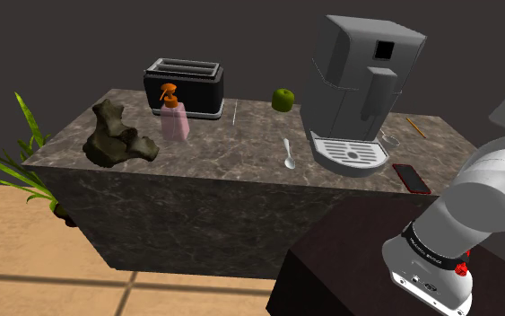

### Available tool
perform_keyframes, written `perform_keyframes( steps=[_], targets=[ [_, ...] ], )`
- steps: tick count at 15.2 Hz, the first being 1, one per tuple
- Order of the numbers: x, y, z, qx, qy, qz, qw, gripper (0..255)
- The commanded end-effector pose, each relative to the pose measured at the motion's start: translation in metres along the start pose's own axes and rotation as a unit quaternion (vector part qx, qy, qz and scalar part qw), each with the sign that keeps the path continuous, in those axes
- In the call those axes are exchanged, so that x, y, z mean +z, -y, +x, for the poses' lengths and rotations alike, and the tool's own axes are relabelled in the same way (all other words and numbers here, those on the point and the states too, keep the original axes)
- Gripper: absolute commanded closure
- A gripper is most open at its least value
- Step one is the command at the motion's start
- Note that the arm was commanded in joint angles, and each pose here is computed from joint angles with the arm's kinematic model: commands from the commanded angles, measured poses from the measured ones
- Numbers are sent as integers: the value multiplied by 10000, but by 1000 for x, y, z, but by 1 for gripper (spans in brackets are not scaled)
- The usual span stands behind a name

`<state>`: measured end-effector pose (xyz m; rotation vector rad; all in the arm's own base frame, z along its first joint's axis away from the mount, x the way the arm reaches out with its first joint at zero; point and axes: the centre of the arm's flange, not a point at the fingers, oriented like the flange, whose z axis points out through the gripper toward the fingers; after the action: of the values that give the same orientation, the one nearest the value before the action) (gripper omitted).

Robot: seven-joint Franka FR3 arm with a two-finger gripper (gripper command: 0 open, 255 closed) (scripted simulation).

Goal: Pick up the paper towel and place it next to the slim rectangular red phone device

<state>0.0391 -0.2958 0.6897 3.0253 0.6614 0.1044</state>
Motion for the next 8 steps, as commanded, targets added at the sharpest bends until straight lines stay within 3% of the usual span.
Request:
perform_keyframes(
  steps=[1, 8],
  targets=[
    [4, -6, -15, -2, 2, 4, 10000, 255],
    [41, -4, -18, -2, 2, 4, 10000, 255]
  ],
)
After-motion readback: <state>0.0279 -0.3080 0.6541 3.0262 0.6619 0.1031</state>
